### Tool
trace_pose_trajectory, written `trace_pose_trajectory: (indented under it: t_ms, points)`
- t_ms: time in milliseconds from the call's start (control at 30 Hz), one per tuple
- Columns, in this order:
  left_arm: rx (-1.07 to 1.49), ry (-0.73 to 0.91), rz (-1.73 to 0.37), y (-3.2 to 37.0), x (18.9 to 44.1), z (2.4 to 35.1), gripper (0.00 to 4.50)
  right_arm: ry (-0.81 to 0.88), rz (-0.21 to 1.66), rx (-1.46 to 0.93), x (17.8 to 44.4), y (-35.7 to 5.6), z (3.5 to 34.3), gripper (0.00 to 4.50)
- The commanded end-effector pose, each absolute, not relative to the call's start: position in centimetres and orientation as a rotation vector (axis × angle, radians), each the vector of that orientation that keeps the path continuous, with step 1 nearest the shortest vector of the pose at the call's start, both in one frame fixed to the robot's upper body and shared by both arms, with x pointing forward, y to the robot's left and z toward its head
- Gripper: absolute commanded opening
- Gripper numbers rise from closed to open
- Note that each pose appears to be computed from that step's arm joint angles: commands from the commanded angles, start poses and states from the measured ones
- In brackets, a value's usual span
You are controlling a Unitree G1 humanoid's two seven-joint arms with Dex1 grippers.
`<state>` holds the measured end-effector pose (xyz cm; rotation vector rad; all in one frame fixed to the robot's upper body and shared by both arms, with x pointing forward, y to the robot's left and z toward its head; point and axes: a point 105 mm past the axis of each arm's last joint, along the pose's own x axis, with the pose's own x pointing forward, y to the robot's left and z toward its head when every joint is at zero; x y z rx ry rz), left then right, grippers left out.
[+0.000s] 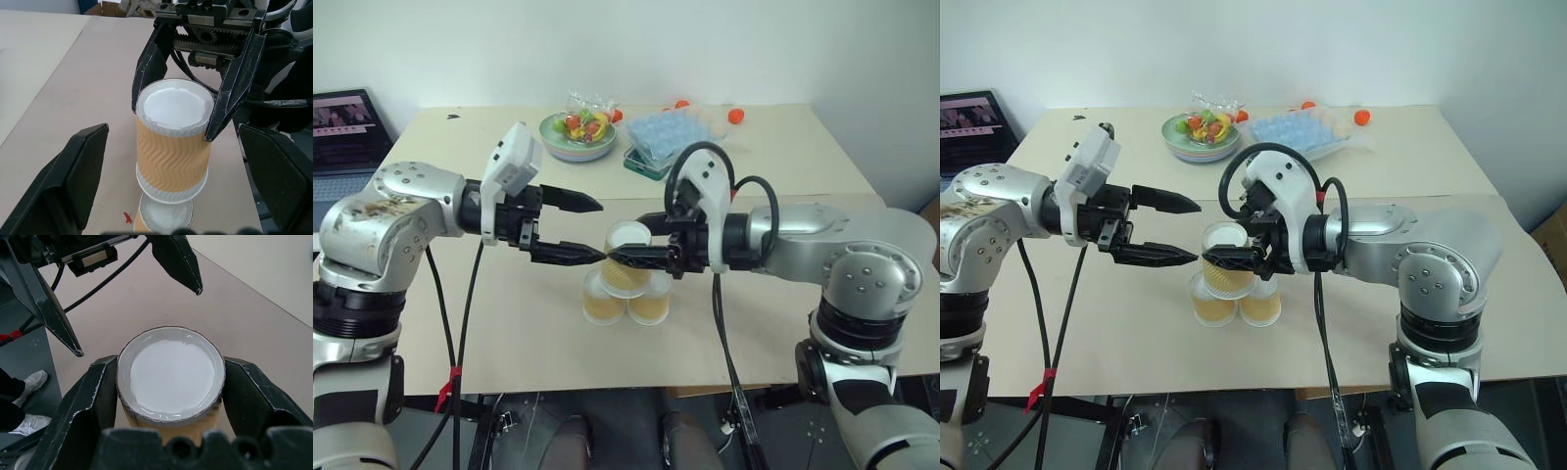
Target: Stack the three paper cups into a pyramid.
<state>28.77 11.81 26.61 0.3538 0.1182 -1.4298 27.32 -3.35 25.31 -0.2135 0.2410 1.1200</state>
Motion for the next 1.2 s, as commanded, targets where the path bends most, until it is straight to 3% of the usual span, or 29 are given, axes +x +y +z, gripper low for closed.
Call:
trace_pose_trajectory:
  t_ms: [33, 567, 600, 700, 1200]
  points:
    - [0.403, 0.066, -1.436, 11.7, 28.5, 27.9, 4.5, 0.169, 1.115, -0.234, 27.1, -3.4, 26.2, 2.82]
    - [0.413, 0.065, -1.437, 11.5, 28.7, 28.2, 4.5, 0.168, 1.099, -0.232, 27.5, -3.6, 25.4, 2.82]
    - [0.413, 0.064, -1.437, 11.5, 28.7, 28.2, 4.5, 0.168, 1.099, -0.232, 27.5, -3.6, 25.4, 3.82]
    - [0.415, 0.064, -1.436, 11.5, 28.7, 28.2, 4.5, 0.168, 1.099, -0.229, 27.5, -3.7, 25.5, 4.4]
    - [0.416, 0.056, -1.436, 11.1, 29.1, 28.2, 4.5, 0.165, 1.11, -0.184, 27.4, -3.8, 26.5, 4.4]
